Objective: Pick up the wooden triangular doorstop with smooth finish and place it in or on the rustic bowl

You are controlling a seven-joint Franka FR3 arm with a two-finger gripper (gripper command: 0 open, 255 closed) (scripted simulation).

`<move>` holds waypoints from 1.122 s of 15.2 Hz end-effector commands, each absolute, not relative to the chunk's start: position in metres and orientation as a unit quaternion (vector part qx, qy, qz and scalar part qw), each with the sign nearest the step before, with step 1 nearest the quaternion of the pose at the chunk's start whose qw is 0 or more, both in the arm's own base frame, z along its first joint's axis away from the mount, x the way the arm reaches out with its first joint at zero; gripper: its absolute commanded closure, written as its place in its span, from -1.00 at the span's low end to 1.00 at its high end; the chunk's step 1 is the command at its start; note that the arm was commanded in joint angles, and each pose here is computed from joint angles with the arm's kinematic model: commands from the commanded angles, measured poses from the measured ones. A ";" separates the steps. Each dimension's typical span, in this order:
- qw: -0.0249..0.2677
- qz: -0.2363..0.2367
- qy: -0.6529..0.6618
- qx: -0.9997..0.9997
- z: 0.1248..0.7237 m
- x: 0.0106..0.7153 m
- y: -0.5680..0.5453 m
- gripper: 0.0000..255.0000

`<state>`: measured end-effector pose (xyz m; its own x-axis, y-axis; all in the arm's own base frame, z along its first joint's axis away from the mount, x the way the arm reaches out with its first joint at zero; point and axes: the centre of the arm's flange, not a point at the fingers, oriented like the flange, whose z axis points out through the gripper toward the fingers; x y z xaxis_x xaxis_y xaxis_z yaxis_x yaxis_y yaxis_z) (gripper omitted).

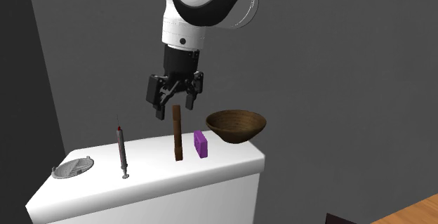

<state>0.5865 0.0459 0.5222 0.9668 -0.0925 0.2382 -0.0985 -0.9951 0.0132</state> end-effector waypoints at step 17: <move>0.012 0.120 -0.048 0.992 0.543 0.587 0.046 1.00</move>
